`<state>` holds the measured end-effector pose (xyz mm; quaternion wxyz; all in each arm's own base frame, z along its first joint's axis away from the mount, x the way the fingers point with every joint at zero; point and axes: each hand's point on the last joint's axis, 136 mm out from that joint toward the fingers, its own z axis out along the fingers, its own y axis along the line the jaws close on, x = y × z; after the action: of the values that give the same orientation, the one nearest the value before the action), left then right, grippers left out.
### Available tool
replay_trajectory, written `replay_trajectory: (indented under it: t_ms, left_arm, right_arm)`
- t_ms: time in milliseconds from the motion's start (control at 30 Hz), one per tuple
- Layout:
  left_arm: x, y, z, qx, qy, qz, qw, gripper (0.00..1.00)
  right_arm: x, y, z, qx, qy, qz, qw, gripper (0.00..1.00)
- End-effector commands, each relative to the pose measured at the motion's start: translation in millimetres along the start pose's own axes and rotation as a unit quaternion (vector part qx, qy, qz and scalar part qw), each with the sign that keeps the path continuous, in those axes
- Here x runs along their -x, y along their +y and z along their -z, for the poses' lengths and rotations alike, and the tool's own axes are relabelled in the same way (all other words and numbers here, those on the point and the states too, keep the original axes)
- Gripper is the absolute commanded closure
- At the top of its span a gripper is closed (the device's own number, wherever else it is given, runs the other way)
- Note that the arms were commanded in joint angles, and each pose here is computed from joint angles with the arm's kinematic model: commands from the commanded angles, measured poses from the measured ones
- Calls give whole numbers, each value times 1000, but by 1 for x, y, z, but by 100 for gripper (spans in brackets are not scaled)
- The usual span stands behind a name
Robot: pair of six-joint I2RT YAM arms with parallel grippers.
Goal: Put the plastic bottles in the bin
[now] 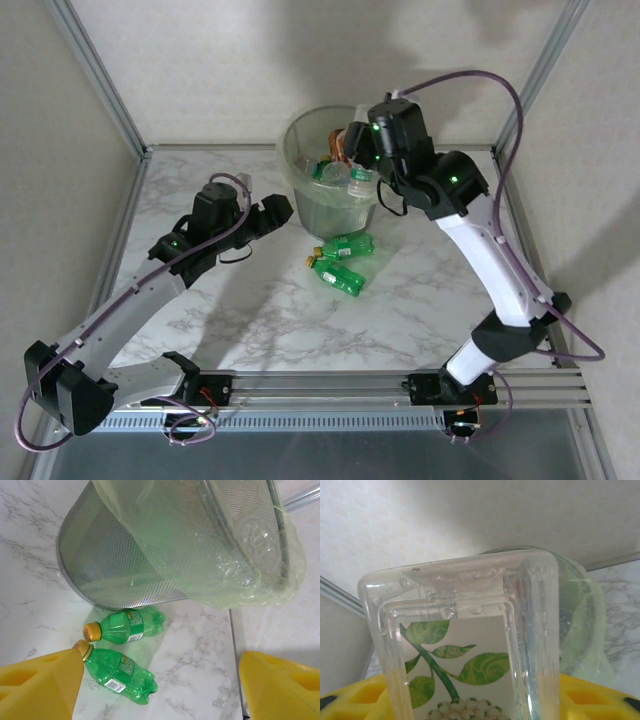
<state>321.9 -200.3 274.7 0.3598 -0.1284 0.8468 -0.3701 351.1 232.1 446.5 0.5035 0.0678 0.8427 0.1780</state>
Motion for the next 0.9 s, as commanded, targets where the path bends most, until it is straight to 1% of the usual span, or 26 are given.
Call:
replay_trajectory:
  t_ms: [0,67,133,300,433,533,600,667,867]
  left_arm:
    - [-2,4,-13,-4,6,-7,1000,20]
    - [-1,11,-17,5,-4,27,1000,21]
    - [5,8,-16,1,-16,50,999,21]
    - [25,8,-3,23,-64,78,995,21]
    - [31,11,3,25,-92,105,990,22]
    - [33,12,7,24,-110,124,986,22]
    - [32,14,6,27,-111,133,985,22]
    - [30,11,4,27,-104,132,985,22]
    - [31,5,-4,42,-81,103,990,22]
  right_arm:
    - [17,8,-3,-6,-23,50,998,45]
    - [27,9,-9,-5,-27,74,997,44]
    - [32,8,-17,3,-23,91,996,44]
    - [44,-2,-38,19,-30,116,993,45]
    - [61,-6,-49,23,-50,150,987,44]
    - [73,-32,-62,28,-44,112,992,45]
    - [72,-39,-73,19,-38,114,993,46]
    - [67,-33,-80,39,-28,114,992,46]
    - [58,-26,-99,41,-12,120,992,45]
